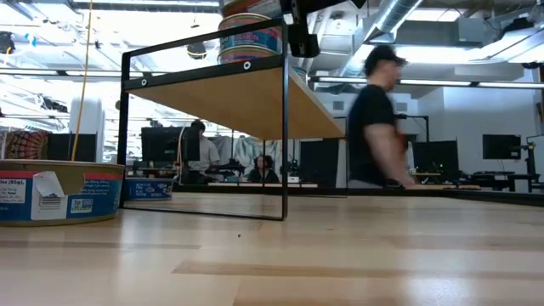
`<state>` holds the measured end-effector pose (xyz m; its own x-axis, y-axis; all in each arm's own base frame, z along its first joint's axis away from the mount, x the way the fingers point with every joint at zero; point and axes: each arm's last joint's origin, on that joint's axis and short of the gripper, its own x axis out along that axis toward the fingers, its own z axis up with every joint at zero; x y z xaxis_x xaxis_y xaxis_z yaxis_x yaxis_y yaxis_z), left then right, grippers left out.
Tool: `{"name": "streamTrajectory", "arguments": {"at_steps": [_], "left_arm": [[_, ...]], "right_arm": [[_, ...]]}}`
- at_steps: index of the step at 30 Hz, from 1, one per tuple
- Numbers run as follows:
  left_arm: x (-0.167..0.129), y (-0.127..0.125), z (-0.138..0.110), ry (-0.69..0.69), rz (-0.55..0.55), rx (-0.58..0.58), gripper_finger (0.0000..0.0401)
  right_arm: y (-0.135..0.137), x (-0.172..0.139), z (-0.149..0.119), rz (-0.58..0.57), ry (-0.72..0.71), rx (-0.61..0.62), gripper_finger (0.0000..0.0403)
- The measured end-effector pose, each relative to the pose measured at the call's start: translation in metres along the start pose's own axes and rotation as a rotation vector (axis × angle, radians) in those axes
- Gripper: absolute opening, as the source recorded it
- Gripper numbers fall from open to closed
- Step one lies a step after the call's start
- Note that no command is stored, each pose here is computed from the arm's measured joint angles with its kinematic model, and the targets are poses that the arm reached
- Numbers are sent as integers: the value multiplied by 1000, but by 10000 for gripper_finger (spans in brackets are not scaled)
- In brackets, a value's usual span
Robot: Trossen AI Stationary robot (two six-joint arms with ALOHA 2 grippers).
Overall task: Stack canned seafood by type on shelf
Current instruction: Stack the blue pink tuna can on top of the blue pink tuna can on the shelf
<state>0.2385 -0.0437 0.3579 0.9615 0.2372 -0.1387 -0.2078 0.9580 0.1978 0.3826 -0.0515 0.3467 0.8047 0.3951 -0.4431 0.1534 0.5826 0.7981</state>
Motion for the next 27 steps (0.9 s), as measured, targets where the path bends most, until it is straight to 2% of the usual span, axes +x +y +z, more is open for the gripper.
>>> {"name": "streamTrajectory", "arguments": {"at_steps": [27], "left_arm": [[0,-3,-9,77,-71,49,297]], "right_arm": [[2,1,-17,12,166,101,321]]}}
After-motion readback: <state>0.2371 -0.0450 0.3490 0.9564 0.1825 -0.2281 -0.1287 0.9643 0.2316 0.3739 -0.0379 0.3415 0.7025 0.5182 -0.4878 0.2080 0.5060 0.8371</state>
